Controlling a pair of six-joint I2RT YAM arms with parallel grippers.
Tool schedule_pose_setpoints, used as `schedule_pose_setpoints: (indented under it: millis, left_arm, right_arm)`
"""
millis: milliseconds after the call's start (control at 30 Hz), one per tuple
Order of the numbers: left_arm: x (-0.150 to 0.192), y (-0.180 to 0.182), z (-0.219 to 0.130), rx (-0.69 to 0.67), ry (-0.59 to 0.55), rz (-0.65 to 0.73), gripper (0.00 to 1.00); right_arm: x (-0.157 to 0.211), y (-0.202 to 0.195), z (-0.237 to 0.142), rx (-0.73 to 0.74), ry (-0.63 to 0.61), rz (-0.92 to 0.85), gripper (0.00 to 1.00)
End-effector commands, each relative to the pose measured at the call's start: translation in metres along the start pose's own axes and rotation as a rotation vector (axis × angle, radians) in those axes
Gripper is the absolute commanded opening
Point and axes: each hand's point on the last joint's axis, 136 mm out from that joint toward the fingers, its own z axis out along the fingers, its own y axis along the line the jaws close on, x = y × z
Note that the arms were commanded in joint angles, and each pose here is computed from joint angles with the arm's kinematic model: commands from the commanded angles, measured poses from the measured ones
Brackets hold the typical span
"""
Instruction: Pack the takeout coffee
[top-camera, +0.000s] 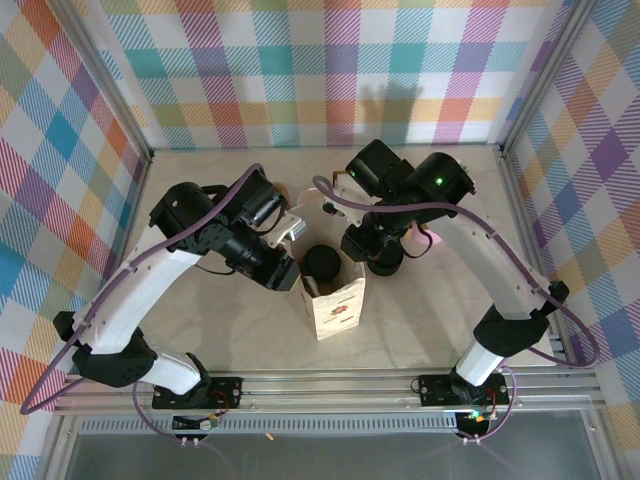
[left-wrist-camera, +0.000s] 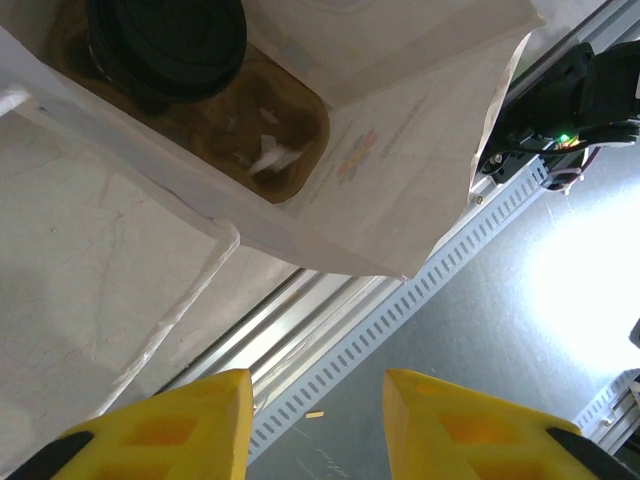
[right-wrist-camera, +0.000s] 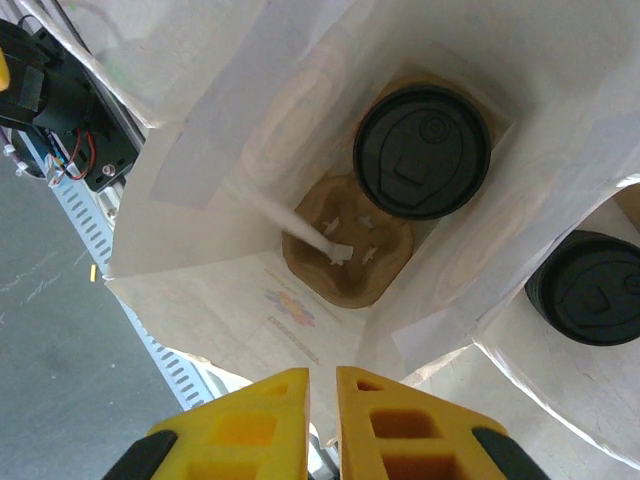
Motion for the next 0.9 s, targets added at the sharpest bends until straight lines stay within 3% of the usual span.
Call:
schedule_pose_setpoints:
  millis: [0, 867]
  left_arm:
    - [0.02, 0.002, -0.005, -0.014, 0.048, -0.014, 0.39]
    - [0.014, 0.0, -0.003, -0.002, 0.019, -0.002, 0.39]
  right_arm:
    - [0.007, 0.003, 0.003, -0.003, 0.04, 0.007, 0.16]
    - [0.003, 0.009, -0.011, 0.008, -0.008, -0.015, 0.23]
